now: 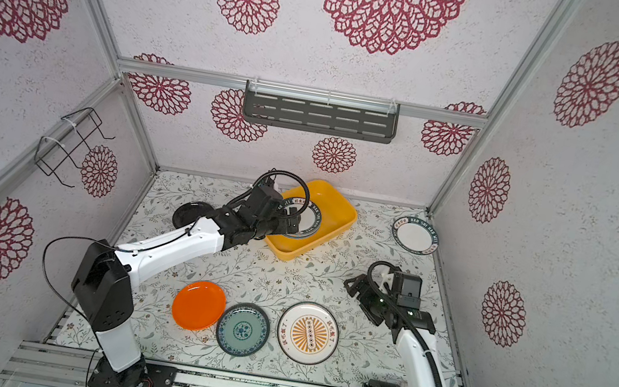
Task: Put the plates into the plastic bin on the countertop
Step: 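Open left gripper and lift it clear while right gripper reaches toward sunburst plate, then grasp the edge of the orange-sunburst plate with right gripper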
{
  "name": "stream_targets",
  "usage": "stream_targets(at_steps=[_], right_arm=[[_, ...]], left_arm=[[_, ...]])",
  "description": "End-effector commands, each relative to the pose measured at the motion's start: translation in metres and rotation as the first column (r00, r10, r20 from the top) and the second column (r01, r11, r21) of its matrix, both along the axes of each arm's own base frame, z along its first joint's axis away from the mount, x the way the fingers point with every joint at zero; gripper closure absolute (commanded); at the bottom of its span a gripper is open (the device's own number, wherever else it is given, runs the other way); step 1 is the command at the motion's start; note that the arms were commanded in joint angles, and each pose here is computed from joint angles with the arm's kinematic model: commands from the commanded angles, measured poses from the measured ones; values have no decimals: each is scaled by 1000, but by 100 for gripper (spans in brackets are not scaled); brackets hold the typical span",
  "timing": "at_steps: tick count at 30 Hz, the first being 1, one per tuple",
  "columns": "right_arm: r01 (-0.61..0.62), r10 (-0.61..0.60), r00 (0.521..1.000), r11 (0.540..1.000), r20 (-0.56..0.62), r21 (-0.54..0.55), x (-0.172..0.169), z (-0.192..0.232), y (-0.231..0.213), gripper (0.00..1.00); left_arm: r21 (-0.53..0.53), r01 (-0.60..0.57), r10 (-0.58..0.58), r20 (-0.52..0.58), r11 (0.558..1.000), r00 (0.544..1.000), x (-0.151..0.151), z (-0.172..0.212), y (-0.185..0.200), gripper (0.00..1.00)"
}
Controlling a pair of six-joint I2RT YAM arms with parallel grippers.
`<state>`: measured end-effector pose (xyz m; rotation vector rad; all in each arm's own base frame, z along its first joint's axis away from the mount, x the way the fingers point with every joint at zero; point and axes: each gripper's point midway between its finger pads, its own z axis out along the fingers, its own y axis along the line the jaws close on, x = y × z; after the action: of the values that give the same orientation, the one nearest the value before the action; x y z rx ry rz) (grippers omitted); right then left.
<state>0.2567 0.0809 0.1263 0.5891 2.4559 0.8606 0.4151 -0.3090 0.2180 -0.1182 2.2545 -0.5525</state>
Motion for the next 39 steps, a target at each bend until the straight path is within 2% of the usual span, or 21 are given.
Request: stream_targets(at_steps=[1,7,11,19,32,39], right_arm=[[-62,62,997,998,-37,4,-24,-10,10,9],[-118,116,986,993,-123,-12,-59,-37,17,12],[-154,151,976,988,-159,-6,-72,-47,21,17],[-209,209,958,978,-196,21,-85,-65,31,24],[-280,277,927,960,-254,28,-92,-94,39,32],[-288,273,917,957,-292,-11,-94,-110,34,48]], left_arm=[[-86,24,-20,43,996,999,-12,21,-10,2],[-82,96,-94,19,992,995,-34,14,-30,2],[-76,118,-117,15,990,993,-43,15,-39,2],[-84,52,-55,-30,995,998,-55,0,-26,2],[-78,-38,35,-35,996,999,-70,-2,4,2],[-68,-57,54,-54,996,997,-75,-10,8,2]])
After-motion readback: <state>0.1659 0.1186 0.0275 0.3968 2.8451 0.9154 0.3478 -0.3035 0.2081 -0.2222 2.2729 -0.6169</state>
